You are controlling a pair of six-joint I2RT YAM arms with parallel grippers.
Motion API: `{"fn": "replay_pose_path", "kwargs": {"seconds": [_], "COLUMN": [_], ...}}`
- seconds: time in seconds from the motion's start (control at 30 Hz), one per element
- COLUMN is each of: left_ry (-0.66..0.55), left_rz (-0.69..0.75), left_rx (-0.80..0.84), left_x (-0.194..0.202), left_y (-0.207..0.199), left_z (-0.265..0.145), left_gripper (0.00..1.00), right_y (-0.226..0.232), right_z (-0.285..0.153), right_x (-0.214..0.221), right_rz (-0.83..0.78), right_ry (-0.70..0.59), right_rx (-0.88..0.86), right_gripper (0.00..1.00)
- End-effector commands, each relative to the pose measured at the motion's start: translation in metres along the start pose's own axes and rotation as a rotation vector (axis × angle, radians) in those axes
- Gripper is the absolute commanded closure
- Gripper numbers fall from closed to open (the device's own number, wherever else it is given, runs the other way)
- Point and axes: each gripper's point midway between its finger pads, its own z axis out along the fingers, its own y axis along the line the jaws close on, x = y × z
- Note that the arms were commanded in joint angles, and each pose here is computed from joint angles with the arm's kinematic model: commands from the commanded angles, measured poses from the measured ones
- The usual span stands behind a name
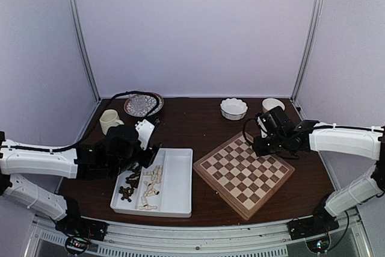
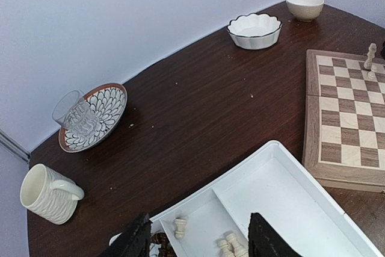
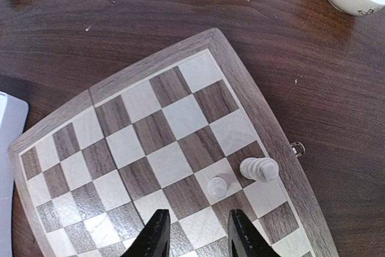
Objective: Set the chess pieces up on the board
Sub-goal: Place the pawn at e2, then pick up the knight from the storage box.
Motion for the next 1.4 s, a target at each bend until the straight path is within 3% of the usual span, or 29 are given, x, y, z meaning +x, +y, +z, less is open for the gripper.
{"fn": "replay_pose_path", "kwargs": {"seconds": [0.0, 0.2, 0.47, 0.7, 0.93, 1.37], "left_ry": [0.088, 0.267, 0.414, 0.609, 0.666, 0.74], "left_rz": [-0.05, -0.082, -0.05, -0.011, -0.023, -0.009], "left_rx": [-0.032, 0.026, 0.066, 0.107, 0.142, 0.129], "left_x": [0.006, 0.04, 0.07, 0.102, 0.111, 0.131], "left_y": [0.009, 0.01, 0.0, -0.02, -0.03, -0.03], "left_z": [0.014, 0.034, 0.045, 0.059, 0.062, 0.073], "left_gripper": [0.47, 0.57, 0.67, 0.73, 0.73, 0.73], "right_y": [0.009, 0.037, 0.082, 0.091, 0.084, 0.081], "right_z": [-0.018, -0.051, -0.078, -0.052, -0.029, -0.035], "right_x": [-0.011, -0.038, -0.08, -0.082, -0.064, -0.065], "right_rz": [-0.042, -0.071, -0.069, -0.057, -0.065, -0.065], "right_ry": [-0.09, -0.198, -0.231, -0.247, -0.222, -0.241], "right_rx": [-0.023, -0.182, -0.37, -0.382, -0.341, -0.341], "right_gripper": [0.65, 0.64, 0.64, 0.64, 0.64, 0.64]}}
